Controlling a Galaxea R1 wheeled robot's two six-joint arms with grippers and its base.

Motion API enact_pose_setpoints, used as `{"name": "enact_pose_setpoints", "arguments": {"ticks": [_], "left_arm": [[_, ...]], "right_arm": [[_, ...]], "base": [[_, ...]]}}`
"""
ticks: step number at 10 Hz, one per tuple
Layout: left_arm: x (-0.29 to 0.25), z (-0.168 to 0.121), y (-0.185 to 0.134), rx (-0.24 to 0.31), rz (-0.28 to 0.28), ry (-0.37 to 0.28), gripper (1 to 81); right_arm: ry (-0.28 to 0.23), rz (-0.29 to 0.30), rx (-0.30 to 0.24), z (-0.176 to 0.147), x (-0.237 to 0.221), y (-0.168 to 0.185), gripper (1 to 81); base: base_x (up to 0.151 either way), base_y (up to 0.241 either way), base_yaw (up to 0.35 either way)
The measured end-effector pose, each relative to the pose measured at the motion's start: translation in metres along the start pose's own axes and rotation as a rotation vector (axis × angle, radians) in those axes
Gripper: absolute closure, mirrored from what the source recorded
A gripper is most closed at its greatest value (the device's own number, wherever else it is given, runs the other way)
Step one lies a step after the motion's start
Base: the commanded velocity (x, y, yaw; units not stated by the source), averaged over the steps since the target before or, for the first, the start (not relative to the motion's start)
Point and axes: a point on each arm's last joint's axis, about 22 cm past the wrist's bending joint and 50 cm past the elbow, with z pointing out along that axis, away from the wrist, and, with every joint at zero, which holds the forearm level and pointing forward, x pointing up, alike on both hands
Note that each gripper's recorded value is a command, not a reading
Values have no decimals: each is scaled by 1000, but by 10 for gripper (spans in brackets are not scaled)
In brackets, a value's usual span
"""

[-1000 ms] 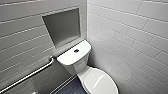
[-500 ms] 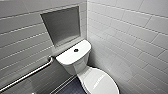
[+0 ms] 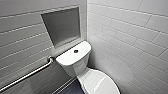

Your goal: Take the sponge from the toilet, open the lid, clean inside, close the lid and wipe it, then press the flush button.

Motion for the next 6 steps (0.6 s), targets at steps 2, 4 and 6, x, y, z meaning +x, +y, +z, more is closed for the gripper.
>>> {"name": "enact_pose_setpoints", "arguments": {"ticks": [2,4,6], "left_arm": [[-13,6,12,-15,-1,-16,10],[-25,13,26,-32,-8,-28,10],[-31,20,29,-24,-13,-38,10]], "right_arm": [[31,-34,2,-3,56,-5,811],[45,-70,38,10,110,-30,811],[38,-116,56,20,154,-53,811]], "base": [[0,0,0],[0,0,0],[0,0,0]]}}
